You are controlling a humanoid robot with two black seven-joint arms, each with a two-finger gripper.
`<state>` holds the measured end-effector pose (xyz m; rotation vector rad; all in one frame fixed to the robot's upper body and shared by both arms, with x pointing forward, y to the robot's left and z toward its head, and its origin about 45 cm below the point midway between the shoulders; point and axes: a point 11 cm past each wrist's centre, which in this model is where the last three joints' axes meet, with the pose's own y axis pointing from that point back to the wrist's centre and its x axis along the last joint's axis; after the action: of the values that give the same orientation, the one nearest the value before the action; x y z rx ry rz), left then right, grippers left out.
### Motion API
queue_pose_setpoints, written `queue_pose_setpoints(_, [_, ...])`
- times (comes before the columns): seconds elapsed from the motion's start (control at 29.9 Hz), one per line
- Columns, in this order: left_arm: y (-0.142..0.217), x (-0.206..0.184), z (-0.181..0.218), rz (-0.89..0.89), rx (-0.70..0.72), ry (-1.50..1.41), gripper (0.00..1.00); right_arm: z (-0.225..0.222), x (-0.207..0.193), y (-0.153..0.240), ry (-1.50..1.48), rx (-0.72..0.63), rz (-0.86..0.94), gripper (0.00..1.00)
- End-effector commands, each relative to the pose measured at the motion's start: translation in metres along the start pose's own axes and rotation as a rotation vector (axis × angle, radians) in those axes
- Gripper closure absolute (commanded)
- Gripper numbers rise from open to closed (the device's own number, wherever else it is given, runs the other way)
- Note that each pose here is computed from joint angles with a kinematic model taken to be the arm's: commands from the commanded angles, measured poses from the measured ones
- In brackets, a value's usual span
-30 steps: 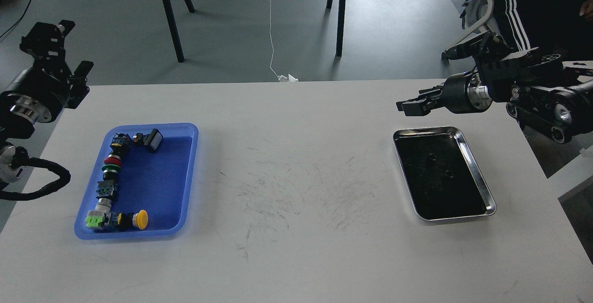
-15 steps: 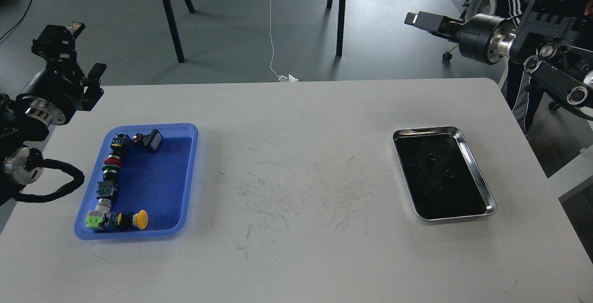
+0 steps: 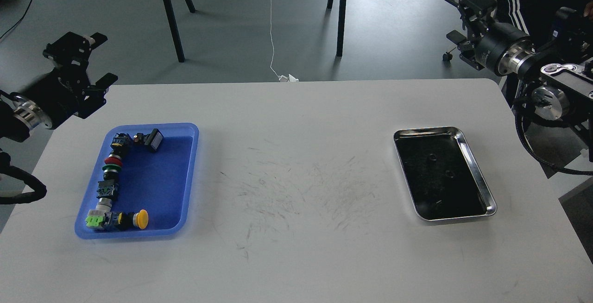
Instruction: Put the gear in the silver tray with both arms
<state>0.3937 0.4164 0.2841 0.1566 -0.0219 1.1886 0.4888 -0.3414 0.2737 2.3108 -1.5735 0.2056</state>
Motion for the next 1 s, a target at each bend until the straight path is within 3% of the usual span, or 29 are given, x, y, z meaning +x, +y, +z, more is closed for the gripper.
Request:
queue_pose_setpoints(0.0, [0.002,0.004,0.01,-0.055,-0.014,0.021,0.02,-0.002,-0.009,0.0,-0.044,0.018,-0.022,0.05])
queue_pose_setpoints(0.27, [-0.004,0.014,0.03,-0.037,-0.072,0.062,0.02,-0.027,-0.006,0.012,-0.138,0.11,-0.052,0.05])
queue_pose_setpoints(0.64, [-0.014,0.002,0.019,-0.041,-0.069,0.097,0.02,-0.041,-0.005,0.017,-0.219,0.197,-0.006,0.04])
queue_pose_setpoints(0.97, [-0.04,-0.006,0.02,0.03,-0.139,0.244,0.02,-0.039,-0.027,0.009,-0.259,0.195,-0.02,0.05])
